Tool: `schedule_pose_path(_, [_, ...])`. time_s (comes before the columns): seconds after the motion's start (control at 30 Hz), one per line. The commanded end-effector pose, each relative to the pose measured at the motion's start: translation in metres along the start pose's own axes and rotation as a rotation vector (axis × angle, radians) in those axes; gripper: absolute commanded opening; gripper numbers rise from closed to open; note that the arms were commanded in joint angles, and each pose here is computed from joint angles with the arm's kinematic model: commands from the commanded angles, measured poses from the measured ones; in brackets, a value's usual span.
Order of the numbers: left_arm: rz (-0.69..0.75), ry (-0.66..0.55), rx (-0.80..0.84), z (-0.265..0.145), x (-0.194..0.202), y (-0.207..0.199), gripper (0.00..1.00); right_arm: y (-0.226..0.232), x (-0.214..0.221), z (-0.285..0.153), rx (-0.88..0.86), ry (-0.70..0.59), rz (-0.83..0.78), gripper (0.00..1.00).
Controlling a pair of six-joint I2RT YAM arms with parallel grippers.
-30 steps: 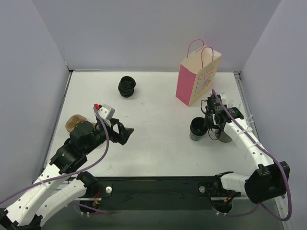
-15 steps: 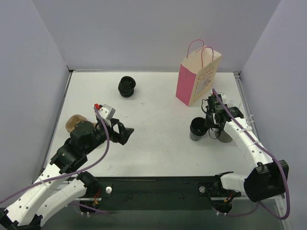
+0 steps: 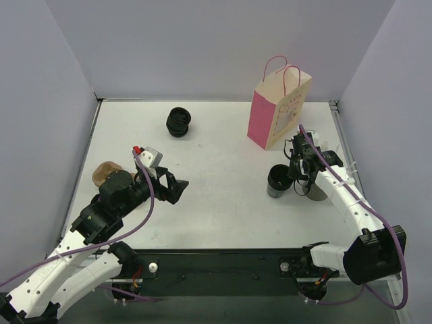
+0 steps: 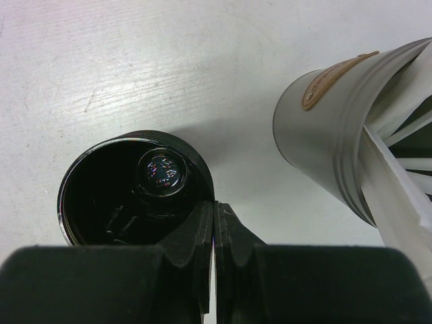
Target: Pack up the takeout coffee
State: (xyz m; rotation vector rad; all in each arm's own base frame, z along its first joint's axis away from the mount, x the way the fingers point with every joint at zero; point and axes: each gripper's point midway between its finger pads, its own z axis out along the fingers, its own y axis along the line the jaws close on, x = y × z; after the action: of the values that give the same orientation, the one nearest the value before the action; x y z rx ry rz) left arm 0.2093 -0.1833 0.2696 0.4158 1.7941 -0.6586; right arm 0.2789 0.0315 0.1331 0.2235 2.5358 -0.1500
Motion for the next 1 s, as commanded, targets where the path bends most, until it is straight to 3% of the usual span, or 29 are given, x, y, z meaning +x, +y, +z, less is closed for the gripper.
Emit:
schedule_pose_path(0.0, [0.0,-0.048,0.028,0.0,-0.011,-0.006,0.97,-0.005,0.0,-0.002,0.011,-0.013,0.007,0.0])
schedule_pose_path(0.97, [-0.002,-0.04,0.034,0.001,-0.01,-0.007,0.97,-0.022,-0.023,-0.03,0.037,-0.156,0.063,0.0])
